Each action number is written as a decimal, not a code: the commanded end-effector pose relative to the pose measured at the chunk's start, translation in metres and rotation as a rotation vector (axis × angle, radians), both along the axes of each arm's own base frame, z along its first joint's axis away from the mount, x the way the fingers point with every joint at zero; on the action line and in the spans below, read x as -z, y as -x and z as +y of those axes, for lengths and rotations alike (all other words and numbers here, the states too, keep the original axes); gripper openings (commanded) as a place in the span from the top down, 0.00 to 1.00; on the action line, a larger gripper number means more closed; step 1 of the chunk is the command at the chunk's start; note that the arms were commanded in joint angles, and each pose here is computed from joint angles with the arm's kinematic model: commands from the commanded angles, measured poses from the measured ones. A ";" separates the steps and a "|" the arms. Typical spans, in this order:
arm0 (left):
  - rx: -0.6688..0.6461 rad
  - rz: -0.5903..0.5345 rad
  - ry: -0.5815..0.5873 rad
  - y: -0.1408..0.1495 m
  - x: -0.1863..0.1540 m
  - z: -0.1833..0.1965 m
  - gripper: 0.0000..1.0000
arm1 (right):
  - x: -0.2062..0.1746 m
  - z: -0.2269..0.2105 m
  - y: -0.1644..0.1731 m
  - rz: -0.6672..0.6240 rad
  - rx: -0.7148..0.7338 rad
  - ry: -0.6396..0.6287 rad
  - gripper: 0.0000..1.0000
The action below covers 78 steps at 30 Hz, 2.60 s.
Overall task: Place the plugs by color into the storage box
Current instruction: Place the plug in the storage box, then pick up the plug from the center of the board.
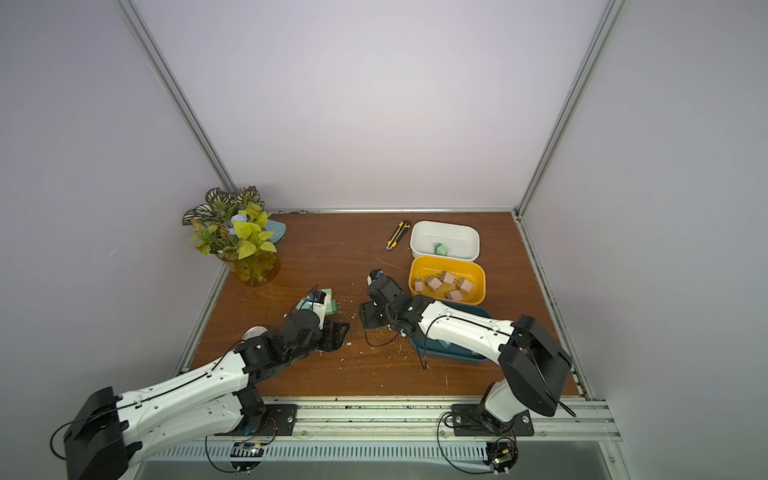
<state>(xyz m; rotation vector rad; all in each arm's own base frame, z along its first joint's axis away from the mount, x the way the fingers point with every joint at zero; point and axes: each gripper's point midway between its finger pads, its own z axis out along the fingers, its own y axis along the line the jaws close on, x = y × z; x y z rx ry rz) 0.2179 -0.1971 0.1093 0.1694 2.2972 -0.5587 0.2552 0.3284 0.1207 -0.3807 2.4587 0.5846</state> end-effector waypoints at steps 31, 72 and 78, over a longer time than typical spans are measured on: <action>-0.161 0.126 -0.191 0.021 0.071 0.061 0.33 | -0.002 0.014 -0.011 -0.058 -0.017 0.048 0.30; -0.029 0.099 -0.173 0.020 0.063 0.039 0.35 | -0.007 0.030 -0.003 -0.037 -0.059 -0.056 0.34; -0.019 0.128 -0.228 0.022 0.074 0.042 0.38 | -0.008 0.032 -0.005 -0.042 -0.061 -0.051 0.34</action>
